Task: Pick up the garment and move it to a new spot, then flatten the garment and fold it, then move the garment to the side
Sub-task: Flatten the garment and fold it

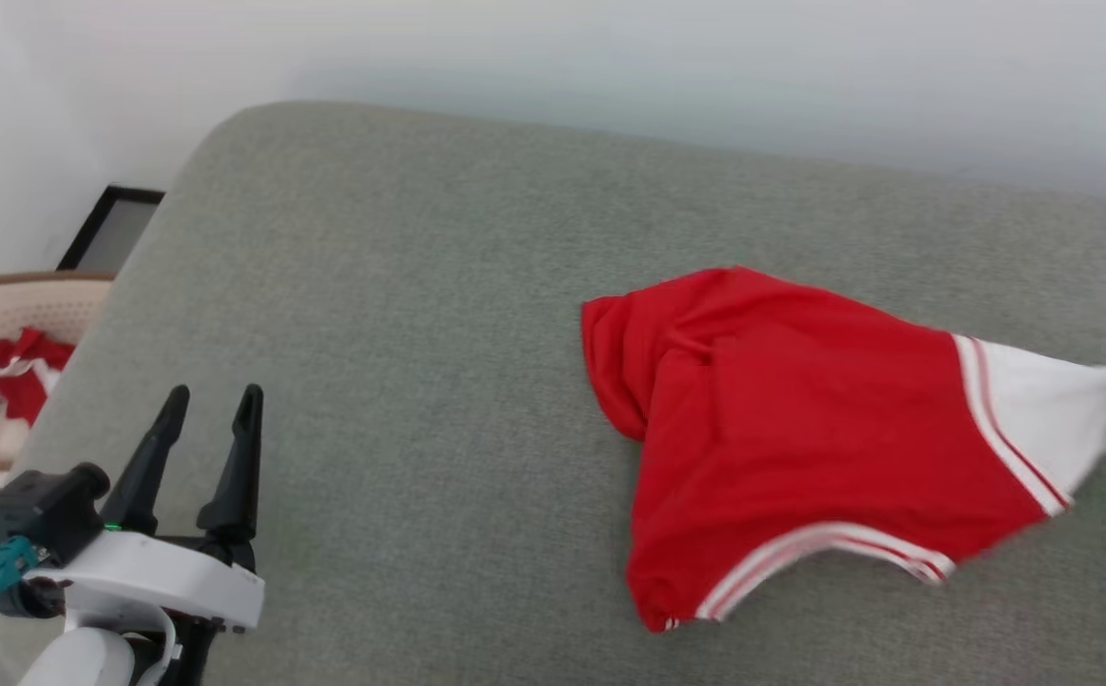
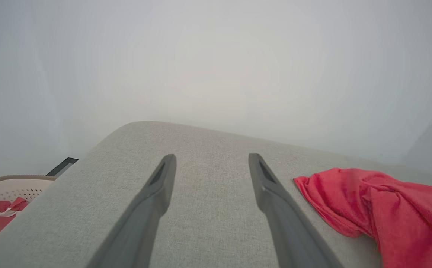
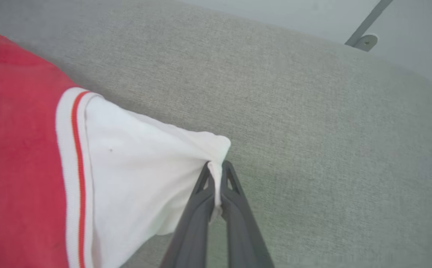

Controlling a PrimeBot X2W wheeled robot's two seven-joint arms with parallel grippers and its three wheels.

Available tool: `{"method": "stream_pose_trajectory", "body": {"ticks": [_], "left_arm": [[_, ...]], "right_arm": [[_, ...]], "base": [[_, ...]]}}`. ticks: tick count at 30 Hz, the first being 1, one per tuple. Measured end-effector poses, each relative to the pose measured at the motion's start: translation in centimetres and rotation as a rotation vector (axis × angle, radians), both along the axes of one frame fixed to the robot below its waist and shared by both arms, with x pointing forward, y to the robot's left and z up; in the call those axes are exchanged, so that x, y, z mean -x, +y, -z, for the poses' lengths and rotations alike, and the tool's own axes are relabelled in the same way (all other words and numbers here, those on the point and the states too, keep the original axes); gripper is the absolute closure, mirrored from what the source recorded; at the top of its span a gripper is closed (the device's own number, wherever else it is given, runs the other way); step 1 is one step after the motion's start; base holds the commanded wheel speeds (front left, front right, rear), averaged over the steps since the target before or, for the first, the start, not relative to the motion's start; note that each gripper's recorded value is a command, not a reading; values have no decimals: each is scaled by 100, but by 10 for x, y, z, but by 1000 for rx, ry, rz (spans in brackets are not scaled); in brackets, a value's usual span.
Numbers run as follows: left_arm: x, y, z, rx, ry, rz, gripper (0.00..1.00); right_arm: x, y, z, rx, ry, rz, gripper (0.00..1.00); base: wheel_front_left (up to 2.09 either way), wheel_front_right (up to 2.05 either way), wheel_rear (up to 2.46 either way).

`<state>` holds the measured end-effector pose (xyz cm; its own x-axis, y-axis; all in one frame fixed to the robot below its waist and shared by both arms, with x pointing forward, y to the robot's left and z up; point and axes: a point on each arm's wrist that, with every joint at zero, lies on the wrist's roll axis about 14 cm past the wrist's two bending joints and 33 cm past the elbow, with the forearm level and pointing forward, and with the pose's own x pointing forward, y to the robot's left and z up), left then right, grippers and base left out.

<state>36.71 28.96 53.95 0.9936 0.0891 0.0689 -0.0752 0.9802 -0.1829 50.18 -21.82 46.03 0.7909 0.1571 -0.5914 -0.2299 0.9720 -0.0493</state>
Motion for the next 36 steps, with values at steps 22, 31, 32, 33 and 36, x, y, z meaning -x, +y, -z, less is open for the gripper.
{"method": "stream_pose_trajectory", "body": {"ticks": [22, 31, 32, 33, 36], "left_arm": [[-18, -20, 3, 4, 34, 89, 0], [-34, -45, -11, -4, 84, 222, 0], [-37, -50, -13, -3, 91, 240, 0], [-39, -54, -15, -4, 103, 261, 0], [-46, -70, -20, -5, 143, 327, 0]], "right_arm": [[43, -62, 55, 18, 127, 222, 0], [34, -53, 16, -10, -20, 194, 0], [34, -53, 10, -15, -43, 193, 0], [33, -53, 4, -22, -71, 193, 0], [35, -51, -11, -44, -147, 192, 0]], "base": [[0, 0, 0], [0, 0, 0], [0, 0, 0], [0, 0, 0], [0, 0, 0]]}}
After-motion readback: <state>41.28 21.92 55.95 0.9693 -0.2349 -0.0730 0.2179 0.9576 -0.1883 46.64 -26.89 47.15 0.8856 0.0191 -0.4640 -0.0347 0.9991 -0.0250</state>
